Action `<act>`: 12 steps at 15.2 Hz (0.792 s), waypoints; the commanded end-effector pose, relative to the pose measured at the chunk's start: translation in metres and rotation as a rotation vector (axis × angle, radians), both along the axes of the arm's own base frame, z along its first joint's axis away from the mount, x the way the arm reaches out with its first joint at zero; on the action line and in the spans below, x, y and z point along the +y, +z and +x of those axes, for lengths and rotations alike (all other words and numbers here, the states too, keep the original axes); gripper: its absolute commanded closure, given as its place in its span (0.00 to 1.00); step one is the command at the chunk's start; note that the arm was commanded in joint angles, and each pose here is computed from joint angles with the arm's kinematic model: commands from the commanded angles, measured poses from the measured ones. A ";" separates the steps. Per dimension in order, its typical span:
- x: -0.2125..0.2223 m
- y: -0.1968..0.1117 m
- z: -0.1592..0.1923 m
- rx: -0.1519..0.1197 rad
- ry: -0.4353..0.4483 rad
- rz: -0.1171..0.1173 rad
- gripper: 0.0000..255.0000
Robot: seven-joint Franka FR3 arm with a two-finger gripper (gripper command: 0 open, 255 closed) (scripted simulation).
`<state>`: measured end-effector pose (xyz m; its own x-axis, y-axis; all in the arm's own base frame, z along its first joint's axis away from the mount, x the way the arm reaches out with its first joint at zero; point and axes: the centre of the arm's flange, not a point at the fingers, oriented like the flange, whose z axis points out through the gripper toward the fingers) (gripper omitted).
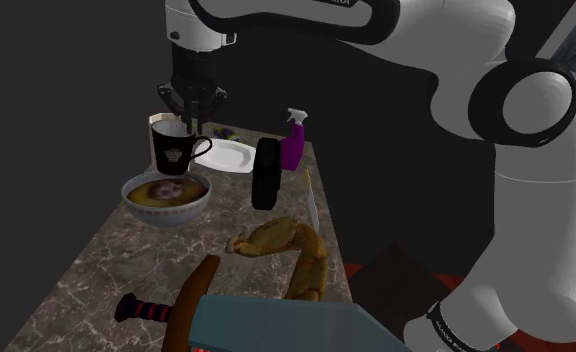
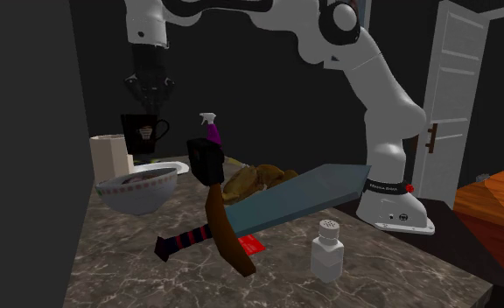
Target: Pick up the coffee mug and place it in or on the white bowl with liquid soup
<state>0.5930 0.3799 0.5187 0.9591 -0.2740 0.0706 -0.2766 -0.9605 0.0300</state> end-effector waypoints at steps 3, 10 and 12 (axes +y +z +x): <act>0.008 -0.011 0.005 0.000 -0.002 0.000 1.00; 0.008 -0.048 0.005 0.000 -0.002 -0.001 1.00; 0.008 -0.059 0.005 0.000 -0.002 -0.001 1.00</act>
